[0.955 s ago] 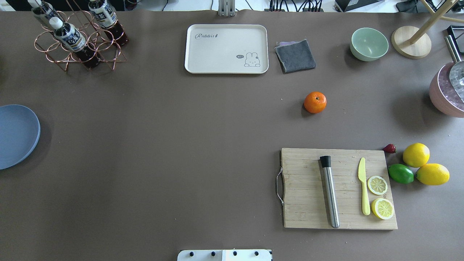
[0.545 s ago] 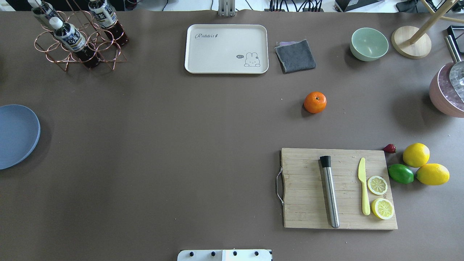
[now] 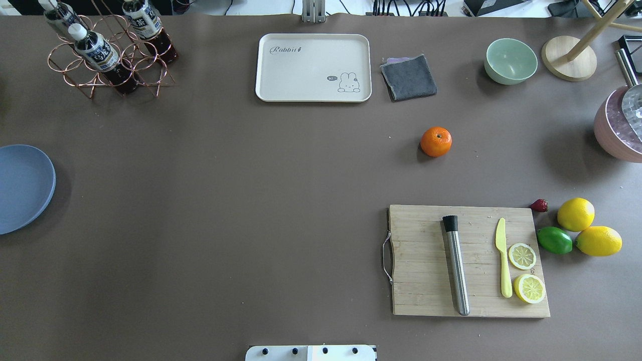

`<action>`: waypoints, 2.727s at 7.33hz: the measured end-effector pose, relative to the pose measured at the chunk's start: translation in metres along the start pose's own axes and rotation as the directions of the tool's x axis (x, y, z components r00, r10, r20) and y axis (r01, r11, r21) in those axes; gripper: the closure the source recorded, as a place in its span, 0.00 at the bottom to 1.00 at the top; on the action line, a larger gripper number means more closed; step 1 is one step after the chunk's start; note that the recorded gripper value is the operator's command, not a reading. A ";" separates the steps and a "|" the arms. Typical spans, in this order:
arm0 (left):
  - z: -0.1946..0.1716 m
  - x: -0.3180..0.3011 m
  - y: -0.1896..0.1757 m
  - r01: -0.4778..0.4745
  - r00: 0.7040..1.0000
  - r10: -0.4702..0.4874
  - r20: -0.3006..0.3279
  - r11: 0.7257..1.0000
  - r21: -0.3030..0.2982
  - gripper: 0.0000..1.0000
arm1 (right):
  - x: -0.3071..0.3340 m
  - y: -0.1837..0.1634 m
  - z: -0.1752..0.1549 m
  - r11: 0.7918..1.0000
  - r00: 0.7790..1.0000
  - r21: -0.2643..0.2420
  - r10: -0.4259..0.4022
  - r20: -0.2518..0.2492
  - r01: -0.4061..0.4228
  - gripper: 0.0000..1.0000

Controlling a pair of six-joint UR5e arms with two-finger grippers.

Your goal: Pick orange to plate

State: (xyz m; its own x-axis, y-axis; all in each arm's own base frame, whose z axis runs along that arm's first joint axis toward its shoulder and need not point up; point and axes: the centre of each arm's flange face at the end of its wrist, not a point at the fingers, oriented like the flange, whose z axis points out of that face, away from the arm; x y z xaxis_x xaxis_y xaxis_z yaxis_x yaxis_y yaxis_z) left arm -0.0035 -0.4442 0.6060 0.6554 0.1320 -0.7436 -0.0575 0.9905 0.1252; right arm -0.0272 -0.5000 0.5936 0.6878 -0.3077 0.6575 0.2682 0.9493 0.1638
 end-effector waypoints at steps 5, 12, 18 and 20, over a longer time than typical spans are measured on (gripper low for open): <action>-0.003 0.002 -0.001 -0.013 1.000 0.013 0.003 1.000 0.013 0.02 | -0.004 -0.001 0.001 1.000 1.000 -0.002 -0.006 0.002 0.006 0.00; 0.038 -0.050 0.018 -0.031 0.998 0.029 0.061 0.999 0.031 0.03 | -0.017 -0.008 0.012 0.999 0.999 -0.021 -0.030 0.011 0.030 0.00; 0.111 -0.083 -0.031 -0.024 0.997 0.020 0.070 0.999 0.048 0.03 | -0.028 -0.009 0.021 0.998 0.998 -0.037 -0.048 0.033 0.049 0.00; 0.131 -0.075 -0.033 -0.039 0.997 0.036 0.072 0.999 0.031 0.03 | -0.034 -0.010 0.024 0.997 0.997 -0.041 -0.061 0.047 0.063 0.00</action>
State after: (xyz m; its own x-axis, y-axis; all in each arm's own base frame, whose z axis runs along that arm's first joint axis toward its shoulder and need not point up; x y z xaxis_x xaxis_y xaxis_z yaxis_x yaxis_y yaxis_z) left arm 0.0480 -0.4920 0.7440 0.7056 0.1647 -0.6892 -0.0593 0.9829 0.1742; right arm -0.0696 -0.4980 0.5875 0.6377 -0.3618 0.6801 0.3385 0.9247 0.1745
